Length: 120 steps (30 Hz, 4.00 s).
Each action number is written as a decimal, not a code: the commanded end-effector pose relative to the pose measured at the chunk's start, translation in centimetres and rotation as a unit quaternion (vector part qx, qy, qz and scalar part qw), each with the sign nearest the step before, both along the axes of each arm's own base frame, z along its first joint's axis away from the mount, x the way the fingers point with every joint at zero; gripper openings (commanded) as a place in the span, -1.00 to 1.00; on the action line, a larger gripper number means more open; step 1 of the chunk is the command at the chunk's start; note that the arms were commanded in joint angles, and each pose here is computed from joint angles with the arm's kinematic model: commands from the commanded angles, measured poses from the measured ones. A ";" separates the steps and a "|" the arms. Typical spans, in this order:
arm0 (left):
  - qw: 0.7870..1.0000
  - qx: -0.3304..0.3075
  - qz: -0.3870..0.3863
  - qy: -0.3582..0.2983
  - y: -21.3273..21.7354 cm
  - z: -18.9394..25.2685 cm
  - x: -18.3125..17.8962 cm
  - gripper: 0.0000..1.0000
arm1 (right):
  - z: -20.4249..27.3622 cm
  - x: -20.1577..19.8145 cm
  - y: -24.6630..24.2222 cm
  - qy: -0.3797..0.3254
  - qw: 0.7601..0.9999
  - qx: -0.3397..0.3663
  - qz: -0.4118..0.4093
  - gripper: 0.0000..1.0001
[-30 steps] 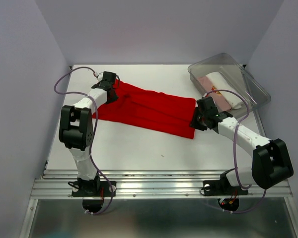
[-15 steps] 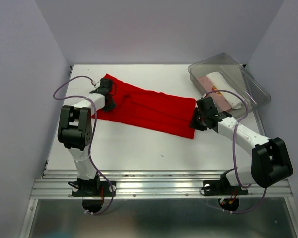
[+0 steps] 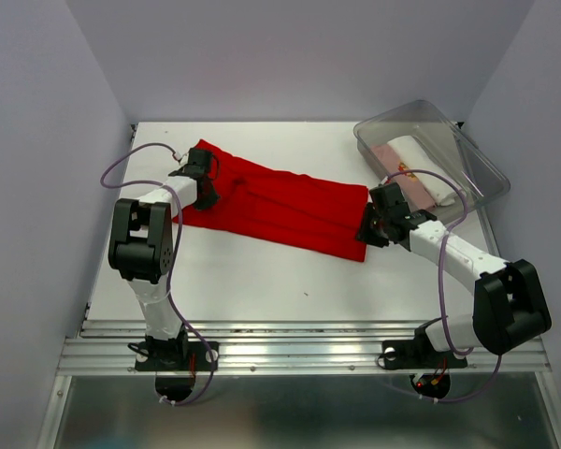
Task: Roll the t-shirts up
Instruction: Fold the T-shirt at the center of the board.
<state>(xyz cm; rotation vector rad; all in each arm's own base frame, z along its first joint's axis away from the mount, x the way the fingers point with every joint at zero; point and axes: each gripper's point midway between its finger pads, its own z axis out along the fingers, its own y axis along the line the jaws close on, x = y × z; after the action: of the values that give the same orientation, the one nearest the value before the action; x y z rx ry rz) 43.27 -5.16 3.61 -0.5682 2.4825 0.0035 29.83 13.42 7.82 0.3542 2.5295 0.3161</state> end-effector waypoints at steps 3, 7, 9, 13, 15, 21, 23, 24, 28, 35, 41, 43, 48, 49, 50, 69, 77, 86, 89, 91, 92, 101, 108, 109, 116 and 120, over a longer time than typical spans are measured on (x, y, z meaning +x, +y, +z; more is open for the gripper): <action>1.000 -0.002 -0.005 -0.028 -0.2 1.5 1.6 -0.74 | 1.2 1.0 0.4 -0.024 1.000 0.011 0.002 -0.31; 0.999 -0.004 -0.006 -0.032 -0.2 1.9 1.7 -1.00 | 1.3 1.1 0.4 -0.026 1.000 0.013 0.001 -0.31; 0.999 -0.002 -0.004 -0.037 -0.2 2.2 1.8 -1.00 | 1.3 1.0 0.5 -0.026 1.000 0.014 0.003 -0.31; 0.999 -0.008 -0.005 -0.053 -0.3 3.2 2.0 -1.00 | 1.3 1.1 0.6 -0.025 1.000 0.015 0.004 -0.31; 0.998 -0.011 -0.003 -0.059 -0.3 3.5 1.9 -1.00 | 1.4 1.0 0.5 -0.025 1.000 0.016 0.003 -0.31; 0.997 -0.012 -0.002 -0.072 -0.3 4.5 2.6 -1.00 | 1.3 1.0 0.6 -0.024 1.000 0.016 0.003 -0.31; 0.997 -0.013 -0.004 -0.077 -0.5 5.0 2.8 -1.00 | 1.3 1.1 0.6 -0.024 1.000 0.017 0.004 -0.31; 0.997 -0.015 -0.005 -0.079 -0.5 5.2 2.9 -1.00 | 1.3 1.1 0.6 -0.024 1.000 0.017 0.004 -0.31; 0.995 -0.027 -0.028 -0.087 -1.5 5.9 2.7 -1.00 | 1.2 1.2 0.7 -0.022 1.000 0.016 0.004 -0.29; 0.993 -0.022 -0.073 -0.084 -3.8 5.7 2.0 -0.77 | 1.0 1.3 0.8 -0.021 1.000 0.018 0.008 -0.20; 0.993 -0.027 -0.080 -0.081 -4.4 5.2 2.3 -0.09 | 0.6 0.8 0.5 -0.018 1.000 0.016 0.001 -0.03; 0.992 -0.023 -0.087 -0.090 -5.0 5.8 3.0 -0.08 | 0.3 0.6 0.5 -0.015 1.000 0.016 0.002 -0.03; 0.993 0.007 -0.088 -0.078 -5.1 5.6 4.2 0.08 | 0.7 0.5 0.8 -0.014 1.000 0.024 0.007 -0.02; 0.993 0.008 -0.089 -0.075 -5.1 5.2 4.4 0.06 | 0.8 0.5 0.8 -0.016 1.000 0.022 0.013 -0.02; 0.993 0.008 -0.089 -0.077 -5.2 5.3 4.6 0.04 | 0.9 0.6 0.9 -0.017 0.999 0.021 0.017 -0.02; 0.991 0.021 -0.128 -0.035 -6.4 2.9 5.5 -0.23 | 0.7 1.0 0.8 -0.019 1.000 0.018 0.013 0.26; 0.992 0.033 -0.114 -0.034 -5.9 3.5 5.7 -1.00 | 0.7 0.9 0.7 -0.019 1.000 0.016 0.013 0.27; 0.984 0.098 -0.132 -0.062 -4.6 6.7 8.3 -1.00 | 0.1 0.8 0.7 -0.010 1.000 0.015 0.009 0.28; 0.981 0.110 -0.144 -0.068 -4.6 6.2 9.4 -1.00 | 0.2 0.9 0.8 -0.010 1.000 0.016 0.009 0.27; 0.978 0.124 -0.153 -0.076 -4.6 6.1 10.1 -1.00 | 0.3 0.8 0.8 -0.009 1.000 0.016 0.008 0.28; 0.976 0.131 -0.155 -0.076 -4.5 5.9 10.5 -1.00 | 0.3 0.8 0.8 -0.008 1.000 0.016 0.008 0.27; 0.969 0.179 -0.146 -0.092 -3.6 8.3 12.1 -0.28 | -0.4 0.6 0.5 0.002 1.000 0.012 -0.001 0.28; 0.964 0.179 -0.118 -0.159 -3.4 15.9 11.7 0.38 | -0.3 1.0 0.7 -0.007 1.000 0.021 -0.008 0.28; 0.965 0.175 -0.107 -0.165 -3.3 16.6 11.5 0.33 | -0.2 1.0 0.7 -0.009 1.000 0.022 -0.008 0.28; 0.990 0.054 -0.055 -0.117 -3.4 12.3 4.6 0.06 | -0.6 0.2 0.5 -0.009 1.000 0.024 -0.009 0.28; 0.993 -0.067 -0.046 -0.088 -5.3 8.6 0.9 -0.14 | -1.0 -0.2 0.6 -0.004 1.000 0.025 -0.001 0.28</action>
<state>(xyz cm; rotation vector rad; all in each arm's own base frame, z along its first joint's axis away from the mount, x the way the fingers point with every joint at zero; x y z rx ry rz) 47.58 -8.84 16.19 -0.3186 2.2558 -0.0021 29.15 13.80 6.08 0.3756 2.5624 0.3447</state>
